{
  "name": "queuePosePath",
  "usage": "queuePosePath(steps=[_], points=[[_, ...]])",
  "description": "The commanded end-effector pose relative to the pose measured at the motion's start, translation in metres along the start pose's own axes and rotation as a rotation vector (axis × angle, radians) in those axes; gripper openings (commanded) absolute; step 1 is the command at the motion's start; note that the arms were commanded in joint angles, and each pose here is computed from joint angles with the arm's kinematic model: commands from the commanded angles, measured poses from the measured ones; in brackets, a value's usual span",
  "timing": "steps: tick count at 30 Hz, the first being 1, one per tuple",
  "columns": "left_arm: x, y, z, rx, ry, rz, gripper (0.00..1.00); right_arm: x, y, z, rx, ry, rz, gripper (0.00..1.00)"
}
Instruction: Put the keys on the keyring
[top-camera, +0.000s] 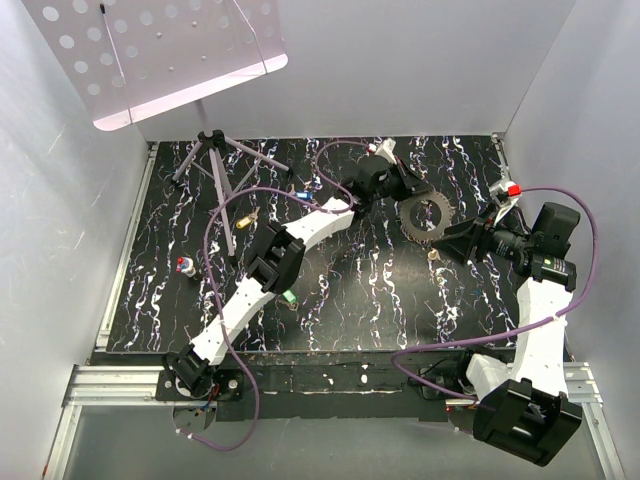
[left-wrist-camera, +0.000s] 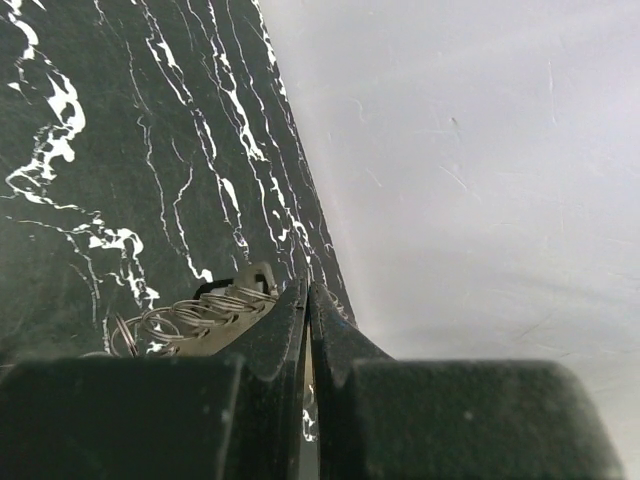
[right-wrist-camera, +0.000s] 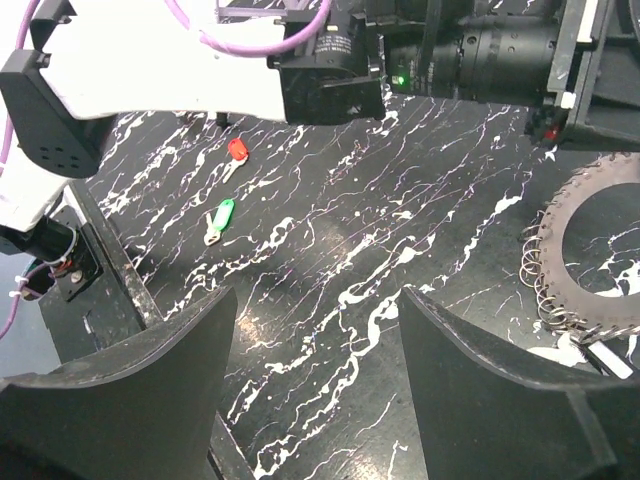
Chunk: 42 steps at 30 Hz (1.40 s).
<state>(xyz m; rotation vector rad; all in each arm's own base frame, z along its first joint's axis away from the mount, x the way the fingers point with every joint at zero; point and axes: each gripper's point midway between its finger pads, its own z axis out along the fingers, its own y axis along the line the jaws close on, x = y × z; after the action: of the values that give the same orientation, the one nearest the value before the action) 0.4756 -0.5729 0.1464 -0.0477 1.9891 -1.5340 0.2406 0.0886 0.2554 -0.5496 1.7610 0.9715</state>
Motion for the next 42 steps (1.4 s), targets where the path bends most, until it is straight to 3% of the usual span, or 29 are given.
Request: queuePosePath(steps=[1,7,8,10,15,18,22,28,31,38,42], points=[[0.003,-0.046,0.008,0.094,-0.035,-0.039,0.00,-0.009,0.004,-0.002,-0.017,-0.026,-0.051,0.74],[0.037,-0.042,0.017,0.082,-0.004,-0.065,0.00,-0.008,0.002,-0.002,-0.013,-0.027,-0.044,0.74],[0.040,-0.040,0.018,0.076,0.002,-0.069,0.04,-0.008,0.002,-0.002,-0.011,-0.027,-0.044,0.74],[0.038,-0.042,0.016,0.078,0.006,-0.059,0.16,-0.007,0.003,-0.002,-0.016,-0.027,-0.043,0.74],[-0.002,-0.076,-0.003,0.100,-0.043,0.068,0.60,-0.007,0.003,-0.004,-0.018,-0.033,-0.048,0.75],[-0.031,-0.100,-0.030,0.121,-0.050,0.176,0.67,-0.006,0.003,-0.006,-0.017,-0.039,-0.046,0.75],[-0.055,-0.148,-0.107,0.112,-0.056,0.413,0.72,-0.005,0.002,-0.010,0.015,-0.041,-0.069,0.75],[-0.031,-0.136,-0.258,-0.073,-0.057,0.699,0.87,0.000,-0.001,-0.017,0.104,0.021,-0.044,0.77],[-0.019,-0.121,-0.332,-0.159,-0.081,0.748,0.98,0.004,0.001,-0.022,0.110,0.075,-0.015,0.80],[-0.014,-0.108,-0.470,-0.319,-0.222,0.824,0.98,-0.004,-0.002,-0.029,0.203,0.063,-0.040,0.82],[-0.004,-0.082,-0.511,-0.419,-0.240,0.827,0.98,-0.012,0.003,-0.032,0.228,0.043,-0.065,0.82]])
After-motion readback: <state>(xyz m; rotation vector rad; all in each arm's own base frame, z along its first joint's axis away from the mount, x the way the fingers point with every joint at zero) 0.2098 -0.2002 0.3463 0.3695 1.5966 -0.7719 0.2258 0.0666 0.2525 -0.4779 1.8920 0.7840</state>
